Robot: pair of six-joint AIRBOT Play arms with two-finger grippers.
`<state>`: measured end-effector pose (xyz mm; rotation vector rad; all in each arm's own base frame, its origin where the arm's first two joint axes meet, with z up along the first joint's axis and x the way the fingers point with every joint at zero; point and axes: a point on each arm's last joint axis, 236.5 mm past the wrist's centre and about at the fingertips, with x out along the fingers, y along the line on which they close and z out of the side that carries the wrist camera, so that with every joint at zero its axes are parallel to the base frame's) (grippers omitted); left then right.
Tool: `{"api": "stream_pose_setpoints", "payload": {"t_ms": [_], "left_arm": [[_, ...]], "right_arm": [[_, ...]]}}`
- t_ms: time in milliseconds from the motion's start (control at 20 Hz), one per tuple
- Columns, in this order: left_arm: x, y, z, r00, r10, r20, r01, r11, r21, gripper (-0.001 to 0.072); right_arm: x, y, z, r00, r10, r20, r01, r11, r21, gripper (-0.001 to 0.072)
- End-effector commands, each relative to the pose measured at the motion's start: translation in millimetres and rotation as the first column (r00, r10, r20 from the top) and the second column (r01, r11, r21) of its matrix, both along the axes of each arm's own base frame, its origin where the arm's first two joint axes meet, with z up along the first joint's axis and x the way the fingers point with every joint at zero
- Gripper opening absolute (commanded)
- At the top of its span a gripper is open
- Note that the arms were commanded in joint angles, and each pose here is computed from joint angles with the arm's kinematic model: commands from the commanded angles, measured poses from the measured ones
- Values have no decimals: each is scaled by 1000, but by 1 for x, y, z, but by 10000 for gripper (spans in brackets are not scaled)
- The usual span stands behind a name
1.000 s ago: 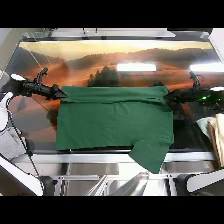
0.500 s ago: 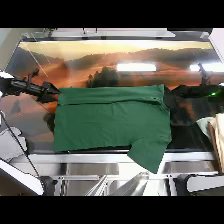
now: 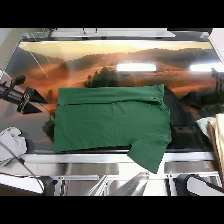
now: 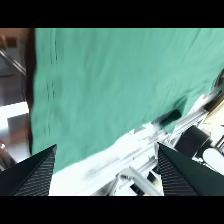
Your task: Fold the shirts.
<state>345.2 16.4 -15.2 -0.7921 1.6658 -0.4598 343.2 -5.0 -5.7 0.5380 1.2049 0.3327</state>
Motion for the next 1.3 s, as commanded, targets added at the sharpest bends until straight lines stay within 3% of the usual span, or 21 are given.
{"api": "stream_pose_setpoints", "payload": {"t_ms": [0,250,500,600,750,800,950,1000,1250], "left_arm": [[-54,-9,-27,999,50,-22,-48,997,67,692],[-135,-15,-78,976,89,-200,-65,990,122,692],[-137,-30,-110,970,120,-214,-104,991,86,691],[-118,-45,-112,983,96,-158,-95,995,9,517],[-91,-49,-113,992,62,-109,-62,998,4,503],[-85,-48,-113,994,54,-99,-53,999,9,424],[-72,-47,-112,997,30,-78,-29,1000,13,77],[-70,-47,-110,997,27,-72,-26,1000,13,19],[-67,-46,-108,998,23,-66,-22,1000,13,21]], "right_arm": [[-70,31,-36,970,-127,-210,144,987,69,549],[-116,52,-65,948,-134,-288,166,982,92,548],[-132,59,-65,947,-82,-310,119,988,102,546],[-132,59,-64,950,-92,-299,126,987,97,521],[-139,64,-59,943,-75,-324,119,986,117,522],[-143,65,-58,941,-62,-332,108,987,120,521],[-154,60,-66,921,-93,-379,132,988,77,521],[-161,58,-71,907,-104,-407,140,988,59,521],[-173,58,-105,870,-218,-442,254,967,22,522]]}}
